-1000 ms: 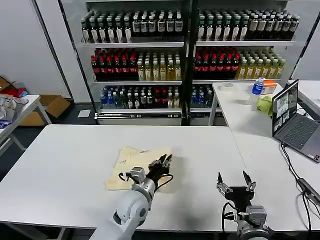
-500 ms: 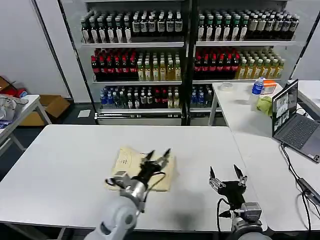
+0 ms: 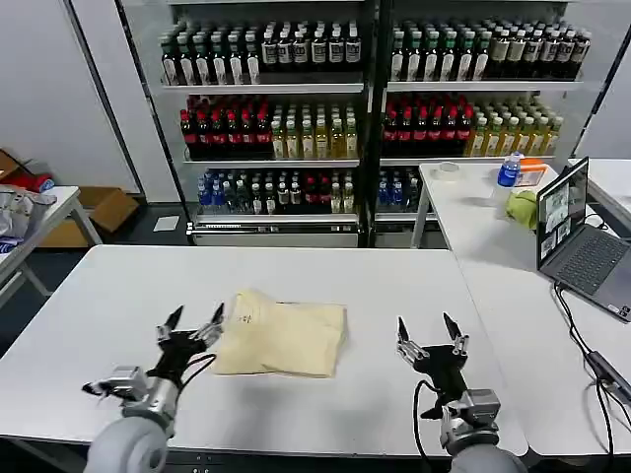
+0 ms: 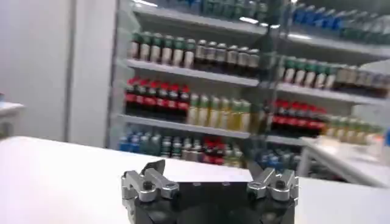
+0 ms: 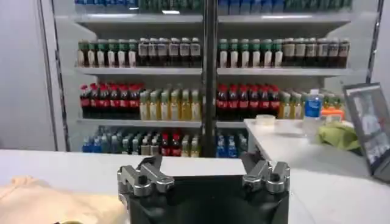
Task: Fold and organize the clothes.
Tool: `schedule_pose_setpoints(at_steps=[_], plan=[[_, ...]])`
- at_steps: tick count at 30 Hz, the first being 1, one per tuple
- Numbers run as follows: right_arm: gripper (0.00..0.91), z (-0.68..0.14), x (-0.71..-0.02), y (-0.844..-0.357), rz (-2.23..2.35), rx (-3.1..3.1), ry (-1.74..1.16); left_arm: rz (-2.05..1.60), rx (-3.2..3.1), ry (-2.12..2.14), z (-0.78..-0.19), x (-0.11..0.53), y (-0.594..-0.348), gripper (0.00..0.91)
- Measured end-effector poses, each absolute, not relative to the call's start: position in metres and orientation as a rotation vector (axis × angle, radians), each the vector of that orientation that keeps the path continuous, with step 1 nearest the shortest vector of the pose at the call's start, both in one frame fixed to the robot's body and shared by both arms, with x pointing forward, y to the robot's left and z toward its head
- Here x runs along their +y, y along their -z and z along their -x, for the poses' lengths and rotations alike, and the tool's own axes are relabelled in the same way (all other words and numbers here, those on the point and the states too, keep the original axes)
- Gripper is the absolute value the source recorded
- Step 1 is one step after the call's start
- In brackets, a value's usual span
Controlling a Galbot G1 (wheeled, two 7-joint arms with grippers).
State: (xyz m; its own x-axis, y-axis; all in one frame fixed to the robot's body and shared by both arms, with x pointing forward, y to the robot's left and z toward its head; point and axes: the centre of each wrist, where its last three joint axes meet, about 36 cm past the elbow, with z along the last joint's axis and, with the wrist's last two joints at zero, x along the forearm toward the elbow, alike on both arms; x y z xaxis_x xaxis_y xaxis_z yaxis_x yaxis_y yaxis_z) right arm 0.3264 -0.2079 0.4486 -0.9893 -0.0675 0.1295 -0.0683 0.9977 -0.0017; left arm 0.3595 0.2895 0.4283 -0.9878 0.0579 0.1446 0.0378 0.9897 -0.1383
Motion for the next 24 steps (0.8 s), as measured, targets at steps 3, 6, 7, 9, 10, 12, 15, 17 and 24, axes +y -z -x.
schedule_pose_setpoints(at_steps=[3,6,7,9,10,12,15,17,24], plan=[[0.907,-0.336,-0.198,-0.447,-0.107,-2.985,0.057,0.024,-2.985,-0.162,-0.352,0.303,-0.428,0.907],[0.907,-0.348,-0.185,-0.445,-0.116,-2.937,0.14,-0.005,-2.988,-0.136,-0.346,0.312,-0.429,0.907],[0.907,-0.352,-0.182,-0.444,-0.117,-2.918,0.167,-0.011,-2.988,-0.129,-0.345,0.314,-0.429,0.907],[0.907,-0.361,-0.173,-0.441,-0.123,-2.876,0.223,-0.026,-2.985,-0.118,-0.342,0.317,-0.429,0.907],[0.907,-0.365,-0.169,-0.439,-0.124,-2.853,0.249,-0.033,-2.984,-0.111,-0.34,0.319,-0.429,0.907],[0.907,-0.373,-0.16,-0.436,-0.133,-2.804,0.301,-0.042,-2.981,-0.102,-0.338,0.321,-0.428,0.907],[0.907,-0.386,-0.146,-0.431,-0.143,-2.736,0.358,-0.052,-2.98,-0.092,-0.335,0.323,-0.429,0.907],[0.907,-0.395,-0.136,-0.429,-0.152,-2.692,0.391,-0.058,-2.981,-0.083,-0.334,0.325,-0.429,0.907],[0.907,-0.42,-0.104,-0.427,-0.174,-2.579,0.481,-0.071,-2.982,-0.063,-0.33,0.33,-0.431,0.907]])
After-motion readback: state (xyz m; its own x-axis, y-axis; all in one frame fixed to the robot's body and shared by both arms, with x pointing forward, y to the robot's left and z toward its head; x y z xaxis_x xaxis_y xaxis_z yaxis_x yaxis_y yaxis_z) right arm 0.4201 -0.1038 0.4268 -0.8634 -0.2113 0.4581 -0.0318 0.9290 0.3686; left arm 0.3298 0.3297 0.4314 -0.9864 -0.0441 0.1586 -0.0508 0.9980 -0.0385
